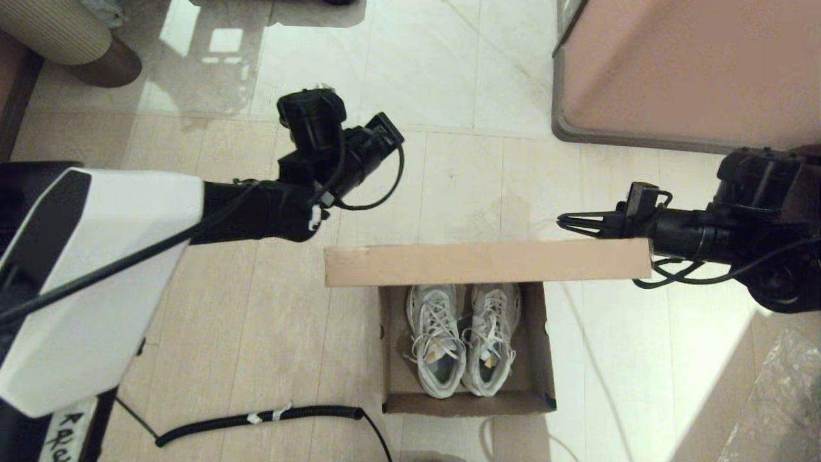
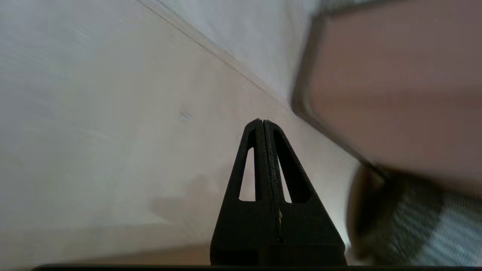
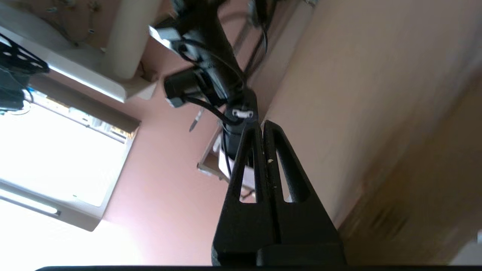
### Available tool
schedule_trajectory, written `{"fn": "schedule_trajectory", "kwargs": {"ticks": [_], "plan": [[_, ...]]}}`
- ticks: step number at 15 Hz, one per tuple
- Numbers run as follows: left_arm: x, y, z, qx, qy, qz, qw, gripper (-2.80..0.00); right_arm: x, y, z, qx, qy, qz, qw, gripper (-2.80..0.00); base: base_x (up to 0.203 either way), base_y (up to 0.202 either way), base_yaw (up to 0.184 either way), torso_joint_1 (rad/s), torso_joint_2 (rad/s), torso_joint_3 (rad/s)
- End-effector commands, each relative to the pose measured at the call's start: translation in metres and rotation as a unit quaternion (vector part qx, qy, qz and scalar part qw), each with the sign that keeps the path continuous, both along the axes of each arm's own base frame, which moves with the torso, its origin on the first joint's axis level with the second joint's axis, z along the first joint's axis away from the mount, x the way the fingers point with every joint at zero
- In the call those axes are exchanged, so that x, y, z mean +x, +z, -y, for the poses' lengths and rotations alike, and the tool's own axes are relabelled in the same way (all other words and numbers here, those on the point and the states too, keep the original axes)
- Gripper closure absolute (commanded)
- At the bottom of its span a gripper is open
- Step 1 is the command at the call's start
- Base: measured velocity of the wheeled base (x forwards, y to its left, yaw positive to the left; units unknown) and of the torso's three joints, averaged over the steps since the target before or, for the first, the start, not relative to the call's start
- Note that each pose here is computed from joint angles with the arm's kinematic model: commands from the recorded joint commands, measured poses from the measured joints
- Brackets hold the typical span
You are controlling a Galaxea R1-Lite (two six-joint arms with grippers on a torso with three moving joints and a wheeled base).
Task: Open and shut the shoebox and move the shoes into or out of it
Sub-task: Close the shoe box
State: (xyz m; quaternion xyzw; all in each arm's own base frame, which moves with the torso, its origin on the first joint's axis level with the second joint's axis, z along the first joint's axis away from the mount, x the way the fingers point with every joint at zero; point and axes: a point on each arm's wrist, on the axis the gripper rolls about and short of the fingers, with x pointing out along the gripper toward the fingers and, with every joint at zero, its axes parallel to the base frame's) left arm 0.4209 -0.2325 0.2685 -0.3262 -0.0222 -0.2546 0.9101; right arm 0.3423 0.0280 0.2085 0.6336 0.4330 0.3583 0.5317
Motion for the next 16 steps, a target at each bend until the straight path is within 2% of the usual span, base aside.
{"fn": "schedule_trajectory", "kwargs": {"ticks": [1, 3, 5, 8, 12, 14, 16], "plan": [[-0.006, -0.016, 0.026, 0.006, -0.025, -0.014, 0.9996, 0.00, -0.027, 0.005, 0.000, 0.001, 0.007, -0.002, 1.000, 0.00, 0.000, 0.000, 0.000, 0.000, 0.00, 0.000], [-0.026, -0.016, 0.045, 0.011, -0.045, -0.024, 0.9986, 0.00, -0.042, 0.002, 0.002, -0.003, 0.004, -0.003, 1.000, 0.00, 0.000, 0.000, 0.000, 0.000, 0.00, 0.000], [-0.047, -0.029, 0.053, 0.030, -0.065, -0.055, 0.9959, 0.00, -0.057, 0.000, 0.003, -0.012, 0.003, 0.011, 1.000, 0.00, 0.000, 0.000, 0.000, 0.000, 0.00, 0.000], [-0.077, -0.058, 0.052, 0.057, -0.081, -0.093, 0.9907, 0.00, -0.079, 0.008, 0.004, -0.013, -0.002, 0.028, 1.000, 0.00, 0.000, 0.000, 0.000, 0.000, 0.00, 0.000], [-0.126, -0.074, 0.026, 0.074, -0.071, -0.114, 0.9882, 0.00, -0.128, 0.020, 0.005, -0.013, -0.007, 0.061, 0.998, 0.00, 0.000, 0.000, 0.000, 0.000, 0.00, 0.000], [-0.158, -0.064, 0.001, 0.072, -0.066, -0.110, 0.9891, 0.00, -0.158, 0.029, 0.005, -0.013, -0.008, 0.092, 0.996, 0.00, 0.000, 0.000, 0.000, 0.000, 0.00, 0.000], [-0.188, -0.050, -0.035, 0.070, -0.053, -0.096, 0.9915, 0.00, -0.187, 0.027, 0.011, -0.024, -0.029, 0.130, 0.991, 0.00, 0.000, 0.000, 0.000, 0.000, 0.00, 0.000]]}}
